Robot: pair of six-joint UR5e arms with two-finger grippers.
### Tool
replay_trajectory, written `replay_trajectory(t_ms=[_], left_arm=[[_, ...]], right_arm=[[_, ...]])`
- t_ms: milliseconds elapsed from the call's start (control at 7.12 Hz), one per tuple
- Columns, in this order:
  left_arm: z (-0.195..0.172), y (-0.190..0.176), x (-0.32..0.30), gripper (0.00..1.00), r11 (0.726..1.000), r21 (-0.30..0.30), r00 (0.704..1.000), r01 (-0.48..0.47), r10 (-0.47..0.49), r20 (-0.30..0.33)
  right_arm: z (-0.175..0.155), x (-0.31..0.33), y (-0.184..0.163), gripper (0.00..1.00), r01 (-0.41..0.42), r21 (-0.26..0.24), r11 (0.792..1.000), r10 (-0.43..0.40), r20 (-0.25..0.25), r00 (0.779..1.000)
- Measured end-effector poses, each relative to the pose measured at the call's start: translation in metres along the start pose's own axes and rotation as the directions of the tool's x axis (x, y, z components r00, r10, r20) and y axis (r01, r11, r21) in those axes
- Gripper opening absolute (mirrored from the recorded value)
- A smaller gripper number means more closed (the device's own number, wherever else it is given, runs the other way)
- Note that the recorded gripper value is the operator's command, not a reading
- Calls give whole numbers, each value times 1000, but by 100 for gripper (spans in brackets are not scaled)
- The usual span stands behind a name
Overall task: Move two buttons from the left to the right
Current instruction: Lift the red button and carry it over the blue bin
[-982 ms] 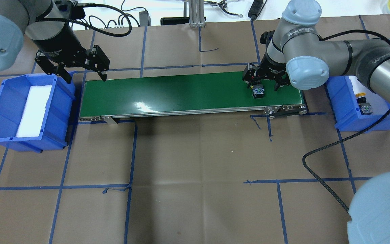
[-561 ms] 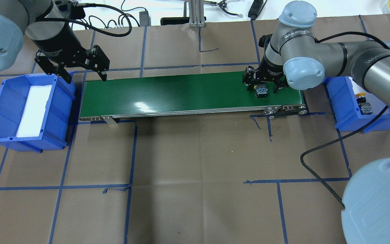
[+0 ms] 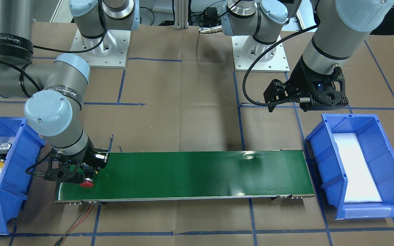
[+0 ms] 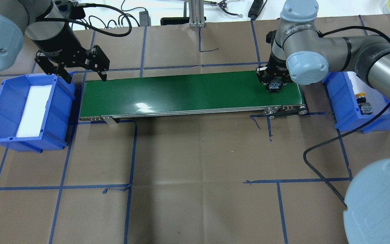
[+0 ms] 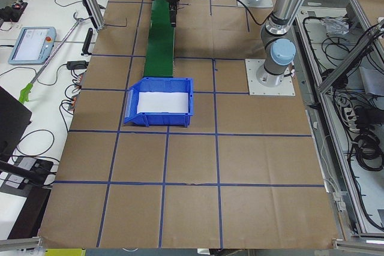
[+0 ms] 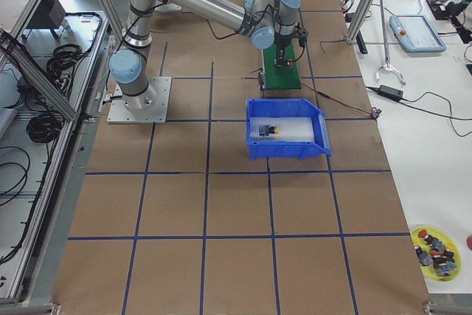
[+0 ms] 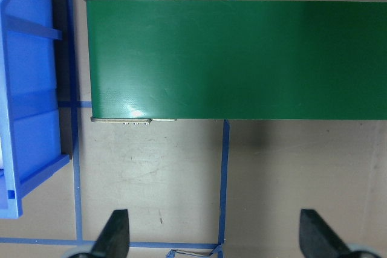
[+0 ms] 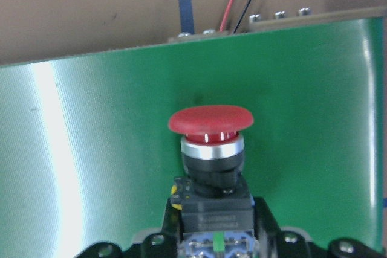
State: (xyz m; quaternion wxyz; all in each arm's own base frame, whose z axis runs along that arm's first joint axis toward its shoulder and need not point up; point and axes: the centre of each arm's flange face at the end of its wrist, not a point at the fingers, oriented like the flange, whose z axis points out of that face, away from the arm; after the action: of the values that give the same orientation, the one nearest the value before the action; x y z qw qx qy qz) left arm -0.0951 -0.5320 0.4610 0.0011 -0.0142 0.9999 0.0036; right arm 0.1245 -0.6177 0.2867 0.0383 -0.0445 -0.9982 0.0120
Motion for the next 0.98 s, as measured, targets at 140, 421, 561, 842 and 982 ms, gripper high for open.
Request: replay_trajectory(t_ms=[140,421,561,842,982], left_arm=[[0,0,0,99,1000,0,1000,0,0,0],[-1,1,0,99,1000,2,1000,0,0,1],[-1,1,0,99,1000,1,1000,0,0,1],[-1,2,0,99,1000,1,1000,0,0,1],[-1,2,0,99,1000,2,1000,0,0,1]], right_arm=[[-28,10,-2,5,-2,13,1000,2,-14,1000],[-88,72,-4,4,-22,21,1000,22,-18,1000],[-105,130,-9,3,-1,12,1000,2,-18,1000],[-107,242,-17,2,68,4,998,-68,-18,998],[-91,273,-22,2,91,-3,996,-91,0,996]])
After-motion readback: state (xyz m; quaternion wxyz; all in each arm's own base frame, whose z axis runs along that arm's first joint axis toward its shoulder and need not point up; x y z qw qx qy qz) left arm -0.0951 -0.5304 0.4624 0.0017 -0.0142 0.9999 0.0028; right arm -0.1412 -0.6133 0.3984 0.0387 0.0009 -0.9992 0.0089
